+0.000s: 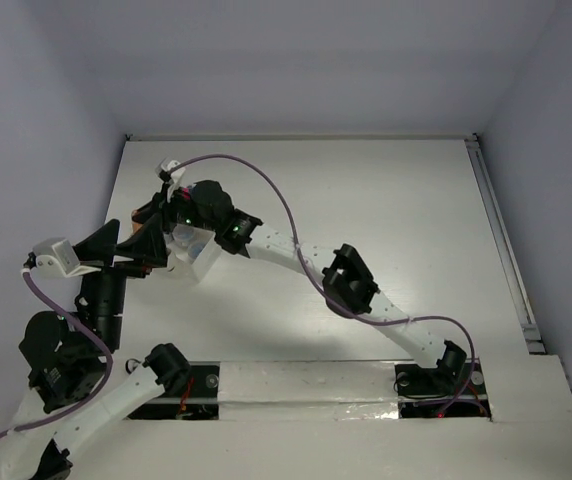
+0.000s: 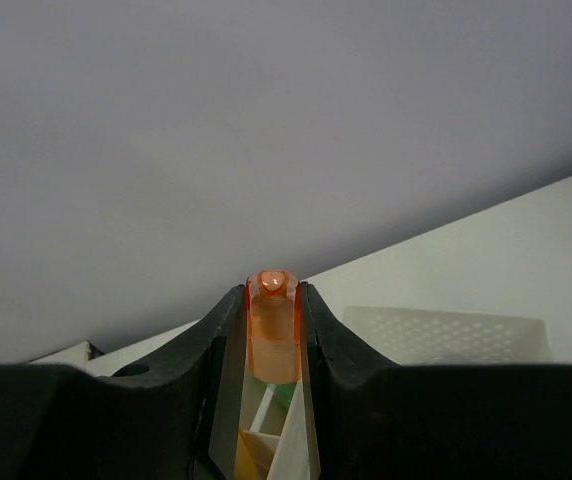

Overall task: Sort the stationery into containers
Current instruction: Place the pen in the storage box, then reset both arms

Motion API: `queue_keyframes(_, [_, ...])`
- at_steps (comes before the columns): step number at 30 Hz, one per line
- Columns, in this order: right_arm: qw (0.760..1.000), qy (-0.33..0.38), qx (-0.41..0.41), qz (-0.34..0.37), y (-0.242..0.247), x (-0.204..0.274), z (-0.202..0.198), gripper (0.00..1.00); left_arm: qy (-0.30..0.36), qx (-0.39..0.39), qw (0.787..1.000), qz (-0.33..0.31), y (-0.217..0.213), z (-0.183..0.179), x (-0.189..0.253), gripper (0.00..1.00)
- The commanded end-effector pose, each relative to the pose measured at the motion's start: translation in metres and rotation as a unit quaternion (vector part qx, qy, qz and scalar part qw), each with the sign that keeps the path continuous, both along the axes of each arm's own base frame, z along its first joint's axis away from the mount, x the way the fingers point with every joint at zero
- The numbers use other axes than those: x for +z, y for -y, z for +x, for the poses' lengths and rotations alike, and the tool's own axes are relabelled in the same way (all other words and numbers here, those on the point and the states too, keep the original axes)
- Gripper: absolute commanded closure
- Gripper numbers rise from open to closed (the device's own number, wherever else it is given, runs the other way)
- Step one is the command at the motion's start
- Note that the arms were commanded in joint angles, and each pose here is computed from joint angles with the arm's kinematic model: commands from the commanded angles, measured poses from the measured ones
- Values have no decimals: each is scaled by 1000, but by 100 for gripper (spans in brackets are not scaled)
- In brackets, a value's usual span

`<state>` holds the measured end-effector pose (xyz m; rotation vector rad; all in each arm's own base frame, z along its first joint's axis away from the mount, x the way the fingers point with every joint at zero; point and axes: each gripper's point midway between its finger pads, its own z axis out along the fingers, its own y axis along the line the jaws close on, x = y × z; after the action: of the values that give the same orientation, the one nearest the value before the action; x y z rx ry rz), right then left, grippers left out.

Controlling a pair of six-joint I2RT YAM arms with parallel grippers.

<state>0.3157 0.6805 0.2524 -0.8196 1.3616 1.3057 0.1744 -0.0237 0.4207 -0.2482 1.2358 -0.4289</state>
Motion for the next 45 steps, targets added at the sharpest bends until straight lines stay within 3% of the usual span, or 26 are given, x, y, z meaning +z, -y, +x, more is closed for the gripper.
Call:
queue_keyframes(1, [998,52,8,38,-7,28,-13,100,17,1,1000,0,1,1,8,1])
queue_keyframes(11, [999,45,13,10,-10,2,-24,99,18,11,1000,5,1,5,6,1])
queue_keyframes(14, [999,51,12,11,-9,8,-25,87,18,11,1000,6,2,5,6,1])
queue_keyframes(16, [998,54,8,14,-8,12,-24,86,18,10,1000,7,3,6,6,1])
queue_keyframes(19, [998,56,10,16,-6,18,-25,67,18,11,1000,9,3,7,6,1])
queue_keyframes(20, [998,57,10,18,-6,20,-25,53,18,11,1000,9,4,7,6,1])
queue_keyframes(23, [997,61,17,32,-3,37,-30,36,18,13,1000,8,3,8,6,1])
queue_keyframes(32, [994,72,38,79,21,101,-51,9,39,-4,999,-27,0,-3,32,1])
queue_keyframes(33, [991,82,39,98,33,130,-58,8,41,-6,999,-33,-1,-5,36,1])
queue_keyframes(35, [991,81,39,96,43,128,-63,0,40,-8,998,-37,-1,-6,40,1])
queue_keyframes(39, [993,83,-15,86,82,146,-63,0,45,-17,998,-48,-1,-10,55,1])
queue_keyframes(40, [989,91,-51,102,107,176,-62,0,48,-22,997,-57,0,-11,61,1])
queue_keyframes(41, [992,75,-70,71,116,148,-59,0,47,-26,997,-59,1,-10,62,1])
queue_keyframes(45, [978,54,-197,38,197,142,-44,0,40,-61,995,-63,21,-3,56,1])
